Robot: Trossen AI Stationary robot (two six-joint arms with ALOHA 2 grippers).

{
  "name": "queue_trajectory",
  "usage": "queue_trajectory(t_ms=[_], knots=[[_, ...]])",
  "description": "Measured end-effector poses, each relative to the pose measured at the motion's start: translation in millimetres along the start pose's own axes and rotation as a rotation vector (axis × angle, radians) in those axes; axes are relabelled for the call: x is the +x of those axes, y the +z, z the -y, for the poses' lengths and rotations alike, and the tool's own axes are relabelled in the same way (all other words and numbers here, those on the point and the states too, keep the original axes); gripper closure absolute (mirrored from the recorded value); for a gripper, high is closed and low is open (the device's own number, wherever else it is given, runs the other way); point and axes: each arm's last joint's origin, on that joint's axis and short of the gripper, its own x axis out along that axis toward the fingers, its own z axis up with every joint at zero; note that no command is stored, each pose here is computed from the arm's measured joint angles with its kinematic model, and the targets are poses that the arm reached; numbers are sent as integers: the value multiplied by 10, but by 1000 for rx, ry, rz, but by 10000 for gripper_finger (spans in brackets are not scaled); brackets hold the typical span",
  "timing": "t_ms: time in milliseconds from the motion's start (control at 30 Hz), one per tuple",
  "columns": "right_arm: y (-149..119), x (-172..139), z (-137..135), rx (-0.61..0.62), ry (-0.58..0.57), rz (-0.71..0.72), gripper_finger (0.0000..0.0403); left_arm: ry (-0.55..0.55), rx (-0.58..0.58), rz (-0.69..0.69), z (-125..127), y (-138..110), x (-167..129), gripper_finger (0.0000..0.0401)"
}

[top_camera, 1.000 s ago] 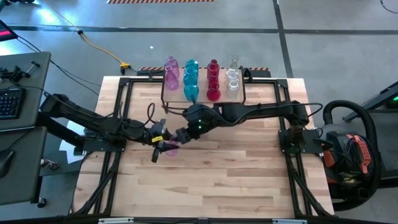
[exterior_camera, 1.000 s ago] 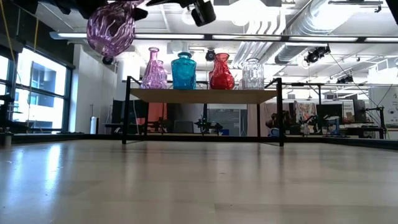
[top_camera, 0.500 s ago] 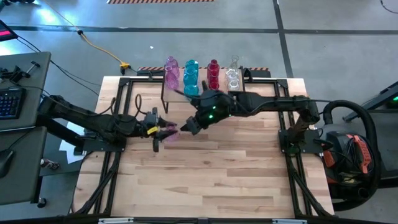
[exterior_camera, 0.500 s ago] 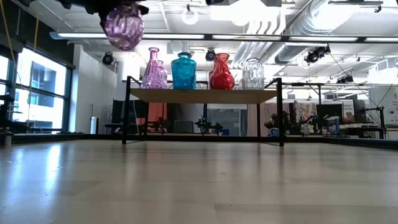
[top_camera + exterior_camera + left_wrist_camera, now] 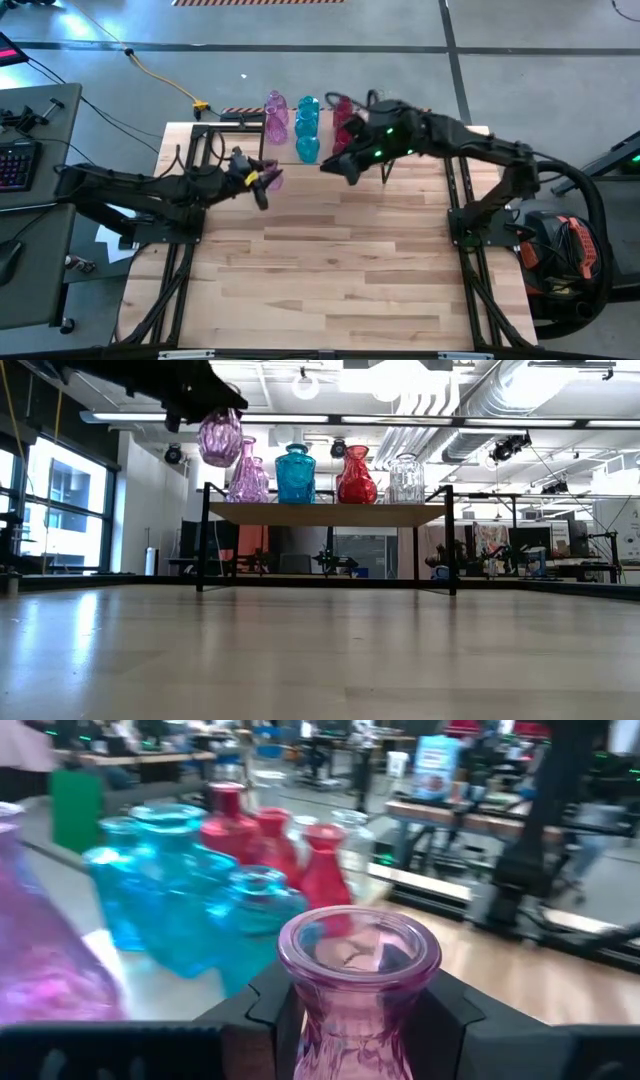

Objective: Sort vases onto shelf
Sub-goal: Put the violet vase on the shelf aligned with the other violet vases

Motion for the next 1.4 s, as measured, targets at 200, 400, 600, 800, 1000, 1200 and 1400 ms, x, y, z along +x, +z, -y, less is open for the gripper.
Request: queue_trajectory(t_ms=[200,400,600,800,1000,1200,1400], knots=[[40,-411,81,-98,-67,6,271,108,-28,10,-196,24,83,284],[-30,-875,69,-264,-105,-2,271,124,-11,8,-317,34,137,284],[-147,-1404,32,-404,-202,65,271,181,-18,20,-441,46,198,284],[-325,-1923,44,-458,-301,117,271,179,-27,28,-522,33,298,284],[-645,-2285,188,-519,-312,188,271,191,-20,3,-534,-16,357,284],[-1161,-2381,540,-483,-212,294,271,190,3,19,-529,-6,376,284],[-1634,-2239,929,-480,-108,356,271,219,5,32,-585,10,384,284]])
